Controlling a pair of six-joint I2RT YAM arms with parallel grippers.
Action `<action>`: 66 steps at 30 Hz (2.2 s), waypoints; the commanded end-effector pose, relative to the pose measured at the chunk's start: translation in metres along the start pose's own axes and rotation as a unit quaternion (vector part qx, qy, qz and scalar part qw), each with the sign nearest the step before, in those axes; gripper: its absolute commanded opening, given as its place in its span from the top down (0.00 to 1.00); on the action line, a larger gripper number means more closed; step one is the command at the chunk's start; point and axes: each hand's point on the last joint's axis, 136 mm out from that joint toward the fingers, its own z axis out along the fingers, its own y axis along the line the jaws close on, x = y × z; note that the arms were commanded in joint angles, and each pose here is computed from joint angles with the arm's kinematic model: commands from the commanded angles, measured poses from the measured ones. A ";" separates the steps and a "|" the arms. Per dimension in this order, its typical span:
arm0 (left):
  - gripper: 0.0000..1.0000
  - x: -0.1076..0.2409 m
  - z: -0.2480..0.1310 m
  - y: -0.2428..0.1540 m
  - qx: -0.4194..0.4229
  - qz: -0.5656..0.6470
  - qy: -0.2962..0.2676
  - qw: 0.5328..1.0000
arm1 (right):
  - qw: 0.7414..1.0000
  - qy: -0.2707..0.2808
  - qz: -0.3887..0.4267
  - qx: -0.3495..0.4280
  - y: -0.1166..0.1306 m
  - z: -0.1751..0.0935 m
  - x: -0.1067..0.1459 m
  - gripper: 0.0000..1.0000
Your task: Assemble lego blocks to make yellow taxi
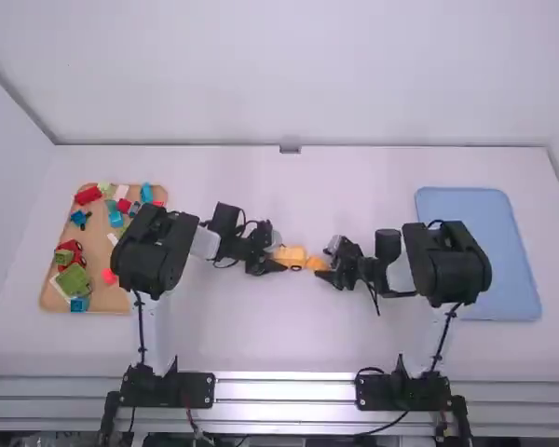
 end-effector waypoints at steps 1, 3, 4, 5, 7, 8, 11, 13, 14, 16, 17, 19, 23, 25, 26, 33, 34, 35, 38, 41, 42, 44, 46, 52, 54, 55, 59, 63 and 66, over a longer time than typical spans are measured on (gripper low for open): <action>0.91 0.030 0.004 -0.016 0.002 -0.037 0.043 0.998 | 1.000 -0.004 0.001 -0.012 0.003 0.002 0.002 0.34; 0.91 0.037 0.003 -0.019 -0.003 -0.041 0.053 0.998 | 1.000 -0.003 0.002 -0.015 0.003 0.003 0.002 0.37; 0.91 0.041 0.003 -0.020 -0.009 -0.041 0.061 0.997 | 1.000 -0.001 -0.002 -0.016 0.002 0.003 0.002 0.41; 0.91 0.042 0.003 -0.020 -0.009 -0.041 0.061 0.997 | 1.000 -0.001 -0.001 -0.016 0.002 0.003 0.002 0.41; 0.91 0.047 0.002 -0.022 -0.015 -0.038 0.067 0.997 | 1.000 0.001 0.001 -0.018 0.000 0.004 0.001 0.49; 0.92 0.049 0.002 -0.023 -0.018 -0.037 0.069 0.997 | 1.000 0.002 0.002 -0.020 -0.001 0.005 0.001 0.50; 0.92 0.050 0.002 -0.025 -0.026 -0.023 0.061 0.997 | 1.000 0.007 0.003 -0.027 -0.001 0.008 0.000 0.55; 0.91 0.051 0.002 -0.026 -0.030 -0.019 0.058 0.998 | 1.000 0.007 0.005 -0.026 -0.003 0.008 -0.001 0.56; 0.90 0.051 0.002 -0.028 -0.031 -0.017 0.058 0.998 | 1.000 0.008 0.006 -0.027 -0.003 0.008 0.000 0.57; 0.89 0.054 0.001 -0.031 -0.033 -0.015 0.058 0.998 | 0.999 0.009 0.007 -0.030 -0.003 0.010 -0.002 0.61; 0.89 0.054 0.001 -0.032 -0.034 -0.014 0.058 0.998 | 0.999 0.009 0.007 -0.030 -0.003 0.010 -0.002 0.61; 0.89 0.054 0.001 -0.033 -0.036 -0.009 0.055 0.998 | 0.999 0.010 0.002 -0.033 -0.003 0.011 -0.002 0.67; 0.90 0.053 0.001 -0.032 -0.037 -0.005 0.052 0.998 | 0.999 0.009 0.002 -0.034 -0.004 0.011 -0.004 0.71; 0.91 0.053 0.001 -0.030 -0.034 -0.013 0.056 0.998 | 0.999 0.006 -0.002 -0.032 -0.005 0.009 -0.008 0.73; 0.91 0.053 0.001 -0.030 -0.033 -0.014 0.056 0.998 | 0.999 0.005 -0.003 -0.032 -0.005 0.009 -0.009 0.74; 0.96 0.049 0.002 -0.023 -0.019 -0.031 0.068 0.997 | 0.995 -0.070 -0.034 -0.055 0.001 -0.015 -0.051 0.75; 0.97 0.048 0.002 -0.022 -0.019 -0.035 0.068 0.997 | 0.995 -0.071 -0.038 -0.054 0.000 -0.016 -0.054 0.75; 0.97 0.049 0.002 -0.022 -0.019 -0.036 0.070 0.997 | 0.995 -0.071 -0.040 -0.052 0.000 -0.017 -0.056 0.76; 0.97 0.050 0.002 -0.024 -0.017 -0.036 0.071 0.997 | 0.995 -0.069 -0.047 -0.056 0.001 -0.015 -0.065 0.76; 0.96 0.054 0.002 -0.030 -0.010 -0.019 0.075 0.997 | 0.994 -0.067 -0.048 -0.074 0.006 -0.008 -0.072 0.76; 0.96 0.055 0.001 -0.031 -0.010 -0.014 0.075 0.997 | 0.993 -0.064 -0.054 -0.082 0.008 -0.004 -0.074 0.76; 0.96 0.056 0.002 -0.033 -0.008 -0.010 0.076 0.997 | 0.992 -0.061 -0.064 -0.094 0.013 0.000 -0.077 0.77; 0.95 0.057 0.001 -0.034 -0.008 -0.011 0.077 0.997 | 0.990 -0.049 -0.071 -0.110 0.020 0.008 -0.079 0.80; 0.95 0.061 0.002 -0.031 -0.018 -0.008 0.089 0.996 | 0.987 -0.033 -0.090 -0.131 0.028 0.018 -0.083 0.80; 0.95 0.065 0.001 -0.028 -0.028 -0.006 0.100 0.995 | 0.986 -0.023 -0.092 -0.134 0.030 0.023 -0.084 0.80; 0.95 0.065 0.001 -0.029 -0.028 -0.007 0.101 0.994 | 0.986 -0.022 -0.094 -0.136 0.031 0.024 -0.085 0.81; 0.95 0.066 0.001 -0.030 -0.027 -0.008 0.102 0.994 | 0.984 -0.011 -0.104 -0.142 0.037 0.035 -0.081 0.83; 0.95 0.066 0.001 -0.030 -0.026 -0.007 0.102 0.994 | 0.983 -0.011 -0.101 -0.155 0.040 0.044 -0.078 0.82; 0.95 0.066 0.001 -0.030 -0.027 -0.007 0.102 0.994 | 0.983 -0.013 -0.097 -0.156 0.038 0.045 -0.078 0.83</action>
